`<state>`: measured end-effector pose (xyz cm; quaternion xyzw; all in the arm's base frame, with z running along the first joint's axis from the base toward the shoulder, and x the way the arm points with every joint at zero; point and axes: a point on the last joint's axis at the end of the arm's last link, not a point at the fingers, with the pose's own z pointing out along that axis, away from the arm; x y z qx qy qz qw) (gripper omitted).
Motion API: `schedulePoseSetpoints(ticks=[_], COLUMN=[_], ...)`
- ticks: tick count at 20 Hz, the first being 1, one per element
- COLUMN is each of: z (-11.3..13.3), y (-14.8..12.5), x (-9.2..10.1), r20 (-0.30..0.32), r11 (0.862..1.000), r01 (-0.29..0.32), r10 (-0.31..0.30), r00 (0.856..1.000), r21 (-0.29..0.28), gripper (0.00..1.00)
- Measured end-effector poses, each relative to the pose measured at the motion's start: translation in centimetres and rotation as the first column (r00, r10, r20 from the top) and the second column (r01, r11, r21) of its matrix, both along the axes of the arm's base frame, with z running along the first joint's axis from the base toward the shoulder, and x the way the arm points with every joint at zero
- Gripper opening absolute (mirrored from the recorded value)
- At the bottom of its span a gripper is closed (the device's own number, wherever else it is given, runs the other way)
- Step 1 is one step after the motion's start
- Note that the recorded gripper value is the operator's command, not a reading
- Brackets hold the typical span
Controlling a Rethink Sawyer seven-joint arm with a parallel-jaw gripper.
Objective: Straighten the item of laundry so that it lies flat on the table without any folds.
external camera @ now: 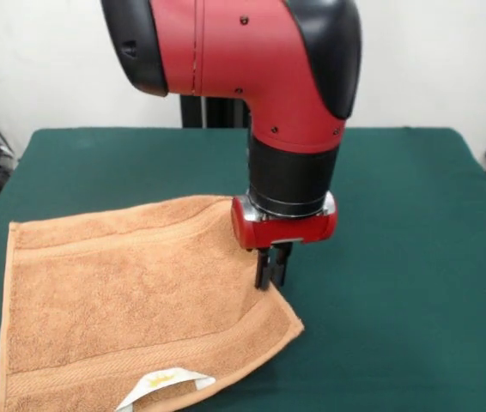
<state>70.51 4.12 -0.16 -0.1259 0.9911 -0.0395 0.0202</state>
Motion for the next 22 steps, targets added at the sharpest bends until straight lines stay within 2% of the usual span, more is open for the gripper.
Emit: schedulePoseSetpoints(ticks=[12,15,20,22], z=[-0.2,0.6,2.7,4.3], y=[-3.1,-5.0,-10.0,-14.3], x=[-0.3,-0.5,-0.5,-0.5], r20=[-0.008,-0.009,0.006,0.025], r11=[0.999,0.997,0.987,0.973], r01=[0.041,0.077,0.161,0.227], r10=[-0.041,-0.077,-0.161,-0.228], r00=[0.999,0.997,0.987,0.973], r21=[-0.013,-0.006,0.013,0.033], gripper=[0.0,0.0,0.0,0.0])
